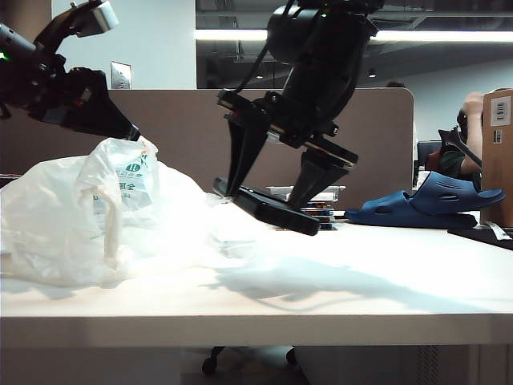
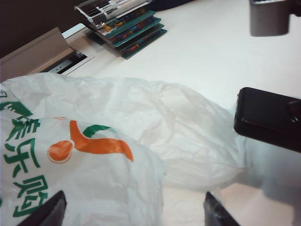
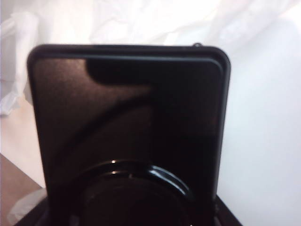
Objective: Put the power bank into the bag.
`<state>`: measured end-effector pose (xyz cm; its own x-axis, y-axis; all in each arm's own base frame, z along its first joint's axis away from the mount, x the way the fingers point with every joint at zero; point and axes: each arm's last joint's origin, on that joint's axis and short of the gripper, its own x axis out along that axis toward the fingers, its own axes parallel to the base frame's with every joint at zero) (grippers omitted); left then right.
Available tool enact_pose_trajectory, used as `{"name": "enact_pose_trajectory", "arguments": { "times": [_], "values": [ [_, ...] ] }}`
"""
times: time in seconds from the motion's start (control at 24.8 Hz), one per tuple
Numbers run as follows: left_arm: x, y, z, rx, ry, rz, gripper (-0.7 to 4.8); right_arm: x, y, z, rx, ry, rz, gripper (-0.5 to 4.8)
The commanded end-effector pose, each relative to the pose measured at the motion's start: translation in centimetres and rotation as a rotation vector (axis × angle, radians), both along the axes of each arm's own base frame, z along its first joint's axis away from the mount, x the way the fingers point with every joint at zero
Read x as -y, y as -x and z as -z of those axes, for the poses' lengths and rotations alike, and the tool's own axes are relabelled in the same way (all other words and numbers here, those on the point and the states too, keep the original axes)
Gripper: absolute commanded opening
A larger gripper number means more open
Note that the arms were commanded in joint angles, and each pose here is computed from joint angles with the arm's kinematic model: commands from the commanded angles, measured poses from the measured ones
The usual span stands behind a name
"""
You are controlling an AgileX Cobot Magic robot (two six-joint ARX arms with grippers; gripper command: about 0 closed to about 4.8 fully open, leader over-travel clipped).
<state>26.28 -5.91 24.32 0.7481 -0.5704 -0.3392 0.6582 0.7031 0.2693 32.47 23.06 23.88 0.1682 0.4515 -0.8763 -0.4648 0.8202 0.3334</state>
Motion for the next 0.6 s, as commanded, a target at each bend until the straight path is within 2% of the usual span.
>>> {"name": "enact_pose_trajectory", "arguments": {
  "times": [0.04, 0.24, 0.32, 0.36, 0.4, 0.44, 0.52, 0.56, 0.6],
  "values": [
    [0.1, -0.6, 0.1, 0.010, -0.009, -0.009, 3.73, -0.7, 0.2, -0.7, 0.036, -0.032, -0.022, 2.60],
    [0.2, -2.1, 0.8, -0.018, -0.027, -0.038, 3.73, -1.7, 0.9, -0.8, 0.037, -0.036, -0.053, 2.60],
    [0.3, -2.3, 1.0, -0.018, -0.029, -0.041, 3.52, -2.1, 1.2, -0.8, 0.040, -0.039, -0.066, 2.60],
    [0.3, -2.3, 1.0, -0.020, -0.031, -0.045, 2.77, -2.4, 1.4, -0.8, 0.047, -0.048, -0.077, 2.60],
    [0.3, -2.3, 1.0, -0.021, -0.031, -0.044, 2.33, -2.6, 1.4, -0.9, 0.055, -0.055, -0.080, 2.60],
    [0.3, -2.3, 1.0, -0.021, -0.030, -0.044, 1.27, -2.9, 1.4, -1.0, 0.068, -0.071, -0.090, 2.60],
    [0.3, -2.3, 1.0, -0.020, -0.030, -0.043, 0.18, -3.3, 1.5, -1.1, 0.083, -0.099, -0.102, 2.59],
    [0.3, -2.3, 1.0, -0.021, -0.027, -0.038, -0.07, -3.5, 1.6, -1.1, 0.089, -0.105, -0.107, 2.59],
    [0.3, -2.3, 1.0, -0.021, -0.024, -0.032, -0.06, -3.6, 1.5, -1.2, 0.093, -0.108, -0.106, 2.59]
  ]
}}
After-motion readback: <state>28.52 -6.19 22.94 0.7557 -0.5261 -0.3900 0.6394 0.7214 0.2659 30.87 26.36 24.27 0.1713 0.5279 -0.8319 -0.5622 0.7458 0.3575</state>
